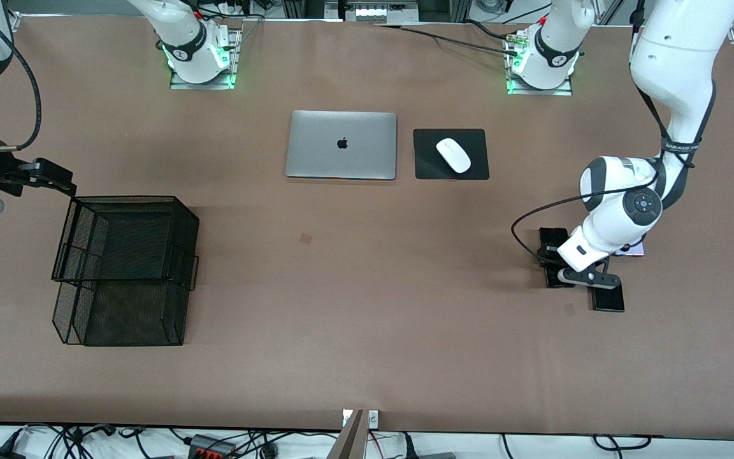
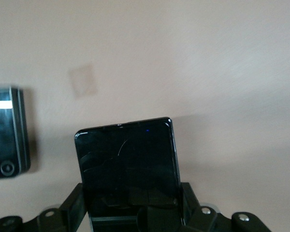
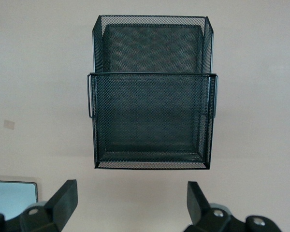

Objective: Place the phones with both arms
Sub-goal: 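Carry the slab phone to mid-table and release it with the left gripper, then grasp the slab phone with the right gripper while the left gripper reaches the flip phone, then grasp the black flip phone with the left gripper while the right gripper lifts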

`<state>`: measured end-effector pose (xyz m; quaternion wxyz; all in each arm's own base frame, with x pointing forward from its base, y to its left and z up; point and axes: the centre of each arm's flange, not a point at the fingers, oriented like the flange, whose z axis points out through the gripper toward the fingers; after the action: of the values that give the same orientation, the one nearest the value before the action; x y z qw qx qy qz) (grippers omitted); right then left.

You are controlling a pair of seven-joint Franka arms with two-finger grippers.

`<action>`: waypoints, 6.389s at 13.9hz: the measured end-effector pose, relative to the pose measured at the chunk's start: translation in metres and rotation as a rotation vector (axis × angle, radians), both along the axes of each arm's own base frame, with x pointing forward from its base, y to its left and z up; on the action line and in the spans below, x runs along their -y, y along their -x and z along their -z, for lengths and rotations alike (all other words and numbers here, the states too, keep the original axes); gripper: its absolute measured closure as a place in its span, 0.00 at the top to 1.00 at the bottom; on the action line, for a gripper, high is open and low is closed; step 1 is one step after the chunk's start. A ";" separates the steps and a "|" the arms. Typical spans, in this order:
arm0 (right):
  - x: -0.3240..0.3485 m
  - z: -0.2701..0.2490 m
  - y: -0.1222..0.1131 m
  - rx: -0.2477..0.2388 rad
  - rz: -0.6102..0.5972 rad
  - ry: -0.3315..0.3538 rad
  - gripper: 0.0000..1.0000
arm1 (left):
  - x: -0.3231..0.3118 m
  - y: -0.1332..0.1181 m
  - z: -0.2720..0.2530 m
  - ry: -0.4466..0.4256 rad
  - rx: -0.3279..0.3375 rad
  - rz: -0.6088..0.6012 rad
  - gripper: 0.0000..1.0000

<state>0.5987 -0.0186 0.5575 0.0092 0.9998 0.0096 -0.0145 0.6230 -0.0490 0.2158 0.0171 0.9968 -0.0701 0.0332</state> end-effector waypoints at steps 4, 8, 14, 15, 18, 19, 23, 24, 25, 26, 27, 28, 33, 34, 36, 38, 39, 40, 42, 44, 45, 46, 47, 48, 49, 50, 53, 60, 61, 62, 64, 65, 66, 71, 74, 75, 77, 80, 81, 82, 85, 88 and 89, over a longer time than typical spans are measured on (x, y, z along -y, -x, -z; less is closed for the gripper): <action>0.000 0.001 0.000 -0.001 0.000 0.000 1.00 | 0.072 -0.032 -0.063 0.051 0.012 0.094 0.81; -0.001 0.006 -0.002 -0.009 -0.002 -0.001 1.00 | 0.193 -0.034 -0.053 0.115 0.014 0.100 0.81; -0.002 0.019 -0.007 -0.031 -0.006 -0.002 1.00 | 0.364 0.005 0.011 0.175 -0.030 -0.013 0.81; -0.003 0.024 -0.009 -0.038 -0.008 -0.003 1.00 | 0.377 0.008 0.018 0.185 -0.027 -0.031 0.81; -0.010 0.042 -0.015 -0.067 -0.020 -0.010 1.00 | 0.404 0.021 0.029 0.201 -0.027 -0.066 0.81; -0.017 0.049 -0.017 -0.077 -0.025 -0.027 1.00 | 0.414 0.026 0.033 0.217 -0.015 -0.084 0.81; -0.044 0.063 -0.024 -0.074 -0.059 -0.055 1.00 | 0.434 0.037 0.044 0.262 0.019 -0.138 0.81; -0.053 0.065 -0.026 -0.071 -0.072 -0.056 1.00 | 0.434 0.037 0.044 0.263 0.020 -0.140 0.81; -0.064 0.070 -0.028 -0.070 -0.089 -0.057 1.00 | 0.434 0.037 0.043 0.265 0.023 -0.141 0.86; -0.077 0.074 -0.029 -0.069 -0.108 -0.057 1.00 | 0.433 0.034 0.041 0.269 0.029 -0.143 0.96; -0.089 0.079 -0.030 -0.069 -0.126 -0.057 1.00 | 0.431 0.031 0.038 0.272 0.035 -0.147 1.00; -0.100 0.085 -0.031 -0.071 -0.141 -0.059 1.00 | 0.429 0.027 0.033 0.265 0.032 -0.150 1.00; -0.133 0.114 -0.038 -0.081 -0.187 -0.059 1.00 | 0.353 -0.012 -0.029 0.039 -0.043 -0.188 1.00; -0.137 0.119 -0.039 -0.078 -0.193 -0.060 1.00 | 0.327 -0.023 -0.044 -0.024 -0.035 -0.185 1.00; -0.153 0.127 -0.041 -0.070 -0.217 -0.061 1.00 | 0.276 -0.043 -0.064 -0.102 -0.046 -0.160 1.00; -0.186 0.142 -0.041 -0.054 -0.263 -0.065 1.00 | 0.221 -0.061 -0.077 -0.132 -0.078 -0.133 1.00; -0.207 0.153 -0.041 -0.041 -0.292 -0.068 1.00 | 0.195 -0.069 -0.081 -0.139 -0.090 -0.135 1.00; -0.232 0.168 -0.040 -0.025 -0.327 -0.071 1.00 | 0.169 -0.076 -0.085 -0.144 -0.102 -0.141 1.00; -0.288 0.202 -0.035 0.019 -0.401 -0.081 1.00 | 0.124 -0.086 -0.088 -0.146 -0.115 -0.165 1.00; -0.341 0.232 -0.031 0.074 -0.459 -0.097 1.00 | 0.093 -0.092 -0.087 -0.148 -0.127 -0.202 1.00; -0.364 0.245 -0.029 0.098 -0.461 -0.107 1.00 | 0.079 -0.094 -0.087 -0.148 -0.132 -0.216 1.00; -0.386 0.258 -0.026 0.120 -0.446 -0.118 1.00 | 0.063 -0.096 -0.086 -0.149 -0.138 -0.226 1.00; -0.410 0.270 -0.022 0.143 -0.424 -0.132 1.00 | 0.047 -0.098 -0.086 -0.149 -0.143 -0.232 1.00; -0.434 0.283 -0.015 0.162 -0.397 -0.147 1.00 | 0.031 -0.100 -0.085 -0.148 -0.147 -0.235 1.00; -0.457 0.297 -0.006 0.175 -0.371 -0.161 1.00 | 0.016 -0.101 -0.084 -0.147 -0.151 -0.243 1.00; -0.475 0.312 0.002 0.182 -0.355 -0.170 1.00 | 0.001 -0.102 -0.082 -0.146 -0.157 -0.251 1.00; -0.501 0.351 0.015 0.186 -0.341 -0.177 1.00 | -0.022 -0.101 -0.069 -0.145 -0.179 -0.257 1.00; -0.520 0.378 0.024 0.203 -0.376 -0.130 1.00 | -0.106 -0.101 -0.029 -0.106 -0.183 -0.187 1.00; -0.521 0.378 0.025 0.207 -0.385 -0.124 1.00 | -0.112 -0.100 -0.024 -0.103 -0.188 -0.188 1.00; -0.522 0.378 0.025 0.209 -0.392 -0.119 1.00 | -0.115 -0.100 -0.019 -0.100 -0.190 -0.184 1.00; -0.522 0.378 0.025 0.211 -0.396 -0.114 1.00 | -0.113 -0.101 -0.014 -0.092 -0.182 -0.172 1.00; -0.521 0.378 0.024 0.213 -0.396 -0.111 1.00 | -0.114 -0.101 -0.012 -0.091 -0.181 -0.167 1.00; -0.518 0.378 0.022 0.217 -0.393 -0.106 1.00 | -0.116 -0.100 -0.009 -0.090 -0.182 -0.159 1.00; -0.516 0.377 0.020 0.227 -0.400 -0.086 1.00 | -0.137 -0.093 0.012 -0.081 -0.206 -0.140 1.00; -0.519 0.379 0.023 0.226 -0.376 -0.083 1.00 | -0.144 -0.090 0.023 -0.055 -0.212 -0.133 1.00; -0.519 0.379 0.023 0.226 -0.374 -0.081 1.00 | -0.144 -0.091 0.026 -0.045 -0.201 -0.136 1.00; -0.519 0.380 0.023 0.225 -0.373 -0.078 1.00 | -0.144 -0.091 0.032 -0.039 -0.169 -0.134 1.00; -0.518 0.382 0.023 0.220 -0.368 -0.075 1.00 | -0.149 -0.090 0.041 -0.034 -0.163 -0.122 1.00; -0.518 0.383 0.024 0.218 -0.366 -0.074 1.00 | -0.149 -0.089 0.043 -0.032 -0.165 -0.120 1.00; -0.518 0.384 0.024 0.217 -0.365 -0.074 1.00 | -0.149 -0.089 0.045 -0.032 -0.167 -0.118 1.00; -0.517 0.393 0.026 0.207 -0.363 -0.068 1.00 | -0.149 -0.089 0.050 -0.030 -0.168 -0.117 0.96; -0.517 0.390 0.025 0.194 -0.361 -0.058 0.85 | -0.148 -0.089 0.049 -0.029 -0.167 -0.115 0.79; -0.517 0.387 0.025 0.187 -0.359 -0.053 0.82 | -0.148 -0.089 0.049 -0.029 -0.166 -0.115 0.79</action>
<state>0.5739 0.4988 0.1706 -0.0140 0.9790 0.1870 0.0804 0.7119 0.0993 0.1664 0.0067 0.9987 -0.0115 -0.0498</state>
